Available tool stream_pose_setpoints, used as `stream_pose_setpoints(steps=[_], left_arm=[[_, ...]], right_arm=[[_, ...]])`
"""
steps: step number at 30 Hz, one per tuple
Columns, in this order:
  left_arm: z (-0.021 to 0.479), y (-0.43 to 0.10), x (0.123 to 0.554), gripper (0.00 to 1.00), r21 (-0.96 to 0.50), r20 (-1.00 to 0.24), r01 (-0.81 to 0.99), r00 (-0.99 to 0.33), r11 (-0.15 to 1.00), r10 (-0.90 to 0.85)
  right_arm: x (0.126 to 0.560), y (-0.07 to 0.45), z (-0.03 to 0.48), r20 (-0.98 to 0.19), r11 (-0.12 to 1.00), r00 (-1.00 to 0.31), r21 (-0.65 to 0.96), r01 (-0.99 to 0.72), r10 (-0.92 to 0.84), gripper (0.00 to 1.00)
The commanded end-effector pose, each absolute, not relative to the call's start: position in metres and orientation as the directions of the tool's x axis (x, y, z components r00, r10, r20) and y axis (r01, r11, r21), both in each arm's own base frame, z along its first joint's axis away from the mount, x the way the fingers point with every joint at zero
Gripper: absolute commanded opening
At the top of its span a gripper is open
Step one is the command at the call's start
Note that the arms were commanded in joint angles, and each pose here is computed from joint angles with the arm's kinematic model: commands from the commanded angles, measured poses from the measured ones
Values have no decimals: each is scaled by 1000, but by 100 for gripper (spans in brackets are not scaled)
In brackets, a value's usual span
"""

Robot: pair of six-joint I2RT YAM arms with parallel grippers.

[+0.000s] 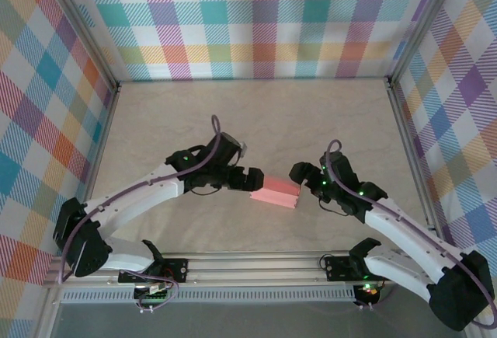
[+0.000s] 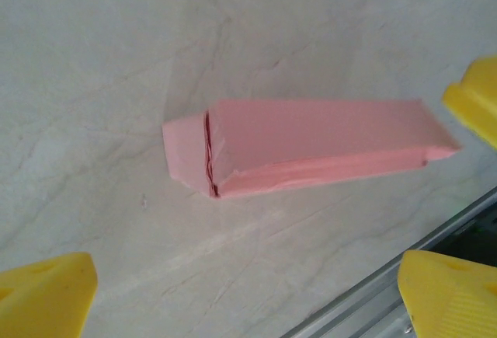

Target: Fold the paper box

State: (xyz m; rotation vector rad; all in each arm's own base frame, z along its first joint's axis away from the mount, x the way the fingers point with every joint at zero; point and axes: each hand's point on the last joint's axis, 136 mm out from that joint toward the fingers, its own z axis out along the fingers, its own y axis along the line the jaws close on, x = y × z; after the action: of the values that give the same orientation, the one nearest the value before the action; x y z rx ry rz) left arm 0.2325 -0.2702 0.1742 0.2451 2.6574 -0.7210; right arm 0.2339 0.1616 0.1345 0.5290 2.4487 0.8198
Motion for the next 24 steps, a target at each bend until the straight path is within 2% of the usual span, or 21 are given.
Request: stream_pose_setpoints(steps=[1, 3, 5, 9, 13, 24], left_arm=[[180, -274, 244, 100, -558, -342, 175, -939, 811, -33], [175, -276, 252, 97, -586, -305, 127, -950, 800, -72], [168, -279, 257, 87, -603, -273, 98, -958, 791, -90], [153, -286, 262, 76, -613, -232, 85, -970, 785, -76], [135, -285, 262, 71, -604, -193, 65, -979, 794, -67], [104, -274, 253, 54, -587, -143, 14, -986, 810, -87]], right_arm=[[212, 160, 132, -210, 695, -836, 674, 252, 507, 86], [205, 164, 133, -140, 643, -848, 717, 269, 511, 84], [201, 169, 135, -63, 581, -854, 758, 295, 516, 80], [194, 183, 135, 37, 511, -877, 800, 314, 480, 74], [195, 187, 128, 68, 519, -886, 789, 328, 458, 73], [198, 188, 116, 77, 528, -885, 778, 341, 458, 50]])
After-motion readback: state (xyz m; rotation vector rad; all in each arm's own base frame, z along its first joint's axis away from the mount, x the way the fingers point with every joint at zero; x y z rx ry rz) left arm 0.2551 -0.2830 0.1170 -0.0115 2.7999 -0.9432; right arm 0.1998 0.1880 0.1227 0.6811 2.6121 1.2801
